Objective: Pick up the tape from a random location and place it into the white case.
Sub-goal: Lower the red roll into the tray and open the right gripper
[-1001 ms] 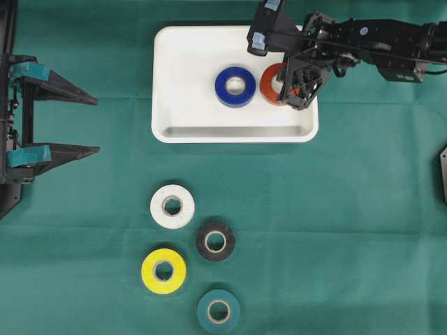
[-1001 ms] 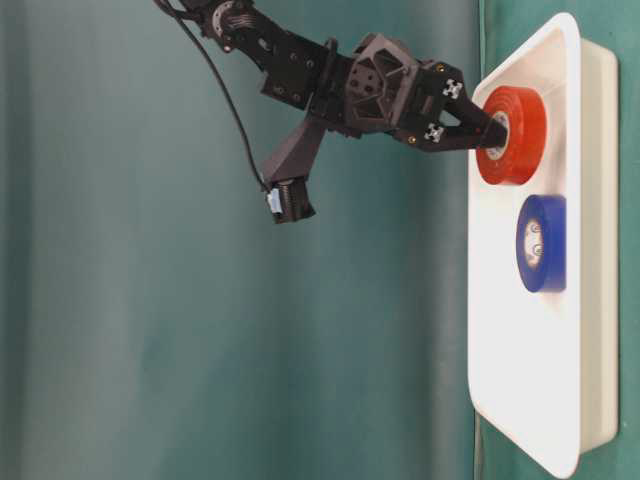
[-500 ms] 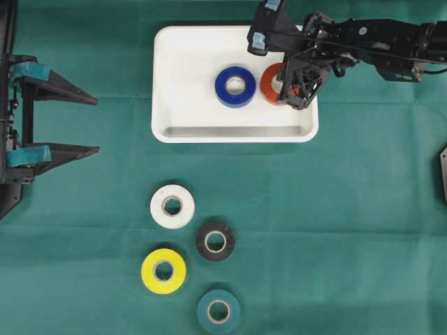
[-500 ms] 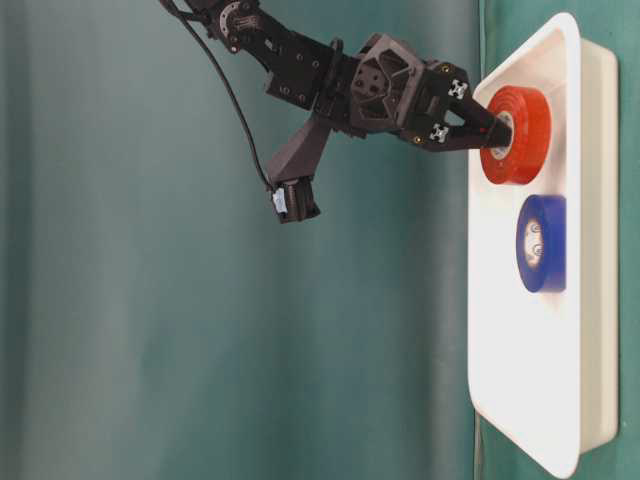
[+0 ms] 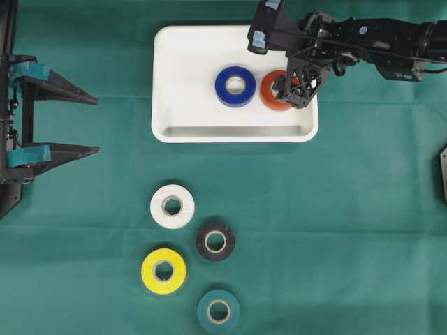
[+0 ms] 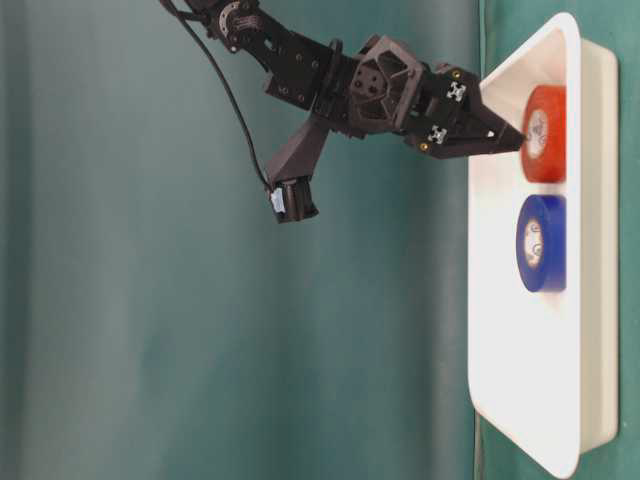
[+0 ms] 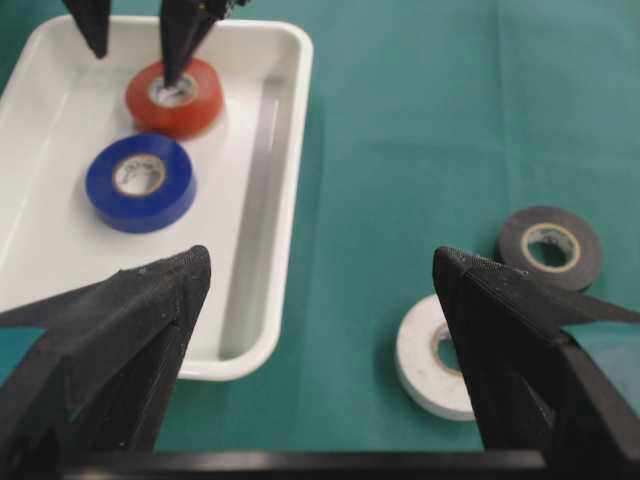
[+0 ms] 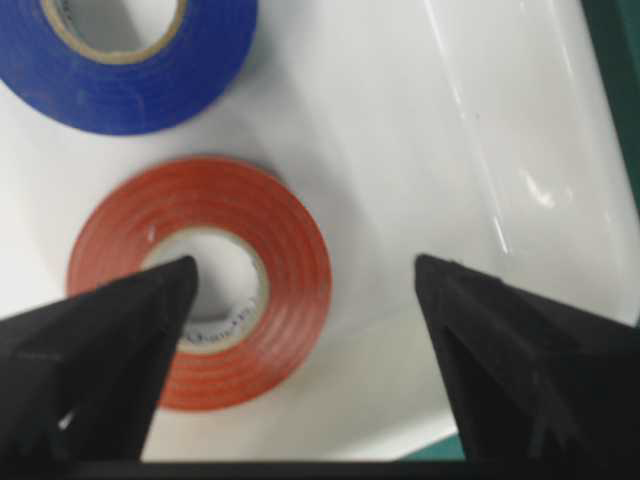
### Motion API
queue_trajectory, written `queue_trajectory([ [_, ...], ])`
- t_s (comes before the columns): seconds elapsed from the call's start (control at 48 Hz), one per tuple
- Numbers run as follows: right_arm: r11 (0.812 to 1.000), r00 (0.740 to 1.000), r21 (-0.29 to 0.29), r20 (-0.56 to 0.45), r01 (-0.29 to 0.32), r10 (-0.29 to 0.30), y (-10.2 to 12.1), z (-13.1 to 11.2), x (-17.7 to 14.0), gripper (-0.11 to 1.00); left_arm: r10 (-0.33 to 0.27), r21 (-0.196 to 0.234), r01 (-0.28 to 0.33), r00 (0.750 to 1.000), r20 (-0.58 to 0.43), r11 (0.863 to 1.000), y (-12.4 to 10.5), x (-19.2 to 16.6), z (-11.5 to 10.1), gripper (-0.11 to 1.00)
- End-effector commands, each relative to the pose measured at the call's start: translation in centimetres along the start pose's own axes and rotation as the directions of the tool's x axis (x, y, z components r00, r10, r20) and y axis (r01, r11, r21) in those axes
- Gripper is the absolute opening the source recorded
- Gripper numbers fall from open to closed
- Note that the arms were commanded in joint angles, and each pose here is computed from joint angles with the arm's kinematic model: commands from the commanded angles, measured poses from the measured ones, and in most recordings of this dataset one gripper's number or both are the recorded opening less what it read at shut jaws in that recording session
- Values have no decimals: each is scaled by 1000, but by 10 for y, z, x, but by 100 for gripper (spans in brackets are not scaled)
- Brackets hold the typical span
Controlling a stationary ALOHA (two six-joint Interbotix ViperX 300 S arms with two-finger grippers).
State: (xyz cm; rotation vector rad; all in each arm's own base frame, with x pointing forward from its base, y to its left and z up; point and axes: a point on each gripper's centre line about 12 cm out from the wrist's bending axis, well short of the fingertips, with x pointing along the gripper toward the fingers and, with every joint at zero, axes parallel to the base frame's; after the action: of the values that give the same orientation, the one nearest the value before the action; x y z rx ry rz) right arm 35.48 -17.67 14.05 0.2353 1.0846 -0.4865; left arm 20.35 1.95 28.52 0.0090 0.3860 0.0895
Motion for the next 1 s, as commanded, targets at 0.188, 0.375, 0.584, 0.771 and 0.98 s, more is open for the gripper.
queue_trajectory([
  [0.188, 1000, 1000, -6, 30, 5, -5, -2, 7, -6, 85, 3, -4, -3, 1000, 11, 1000, 1, 0, 5, 94],
  [0.375, 1000, 999, -7, 34, 6, -5, -2, 9, -9, 85, 3, -4, -3, 1000, 11, 1000, 1, 0, 5, 94],
  [0.584, 1000, 997, -10, 78, 12, -11, -5, 21, -36, 85, 3, -4, -3, 1000, 12, 1000, 1, 0, 5, 94],
  [0.771, 999, 994, -17, 105, 36, -34, -9, 29, -66, 85, 4, -5, -4, 1000, 11, 1000, 1, 0, 5, 94],
  [0.98, 999, 992, -17, 117, 40, -37, -10, 31, -73, 84, 3, -3, -3, 1000, 12, 1000, 1, 0, 5, 94],
])
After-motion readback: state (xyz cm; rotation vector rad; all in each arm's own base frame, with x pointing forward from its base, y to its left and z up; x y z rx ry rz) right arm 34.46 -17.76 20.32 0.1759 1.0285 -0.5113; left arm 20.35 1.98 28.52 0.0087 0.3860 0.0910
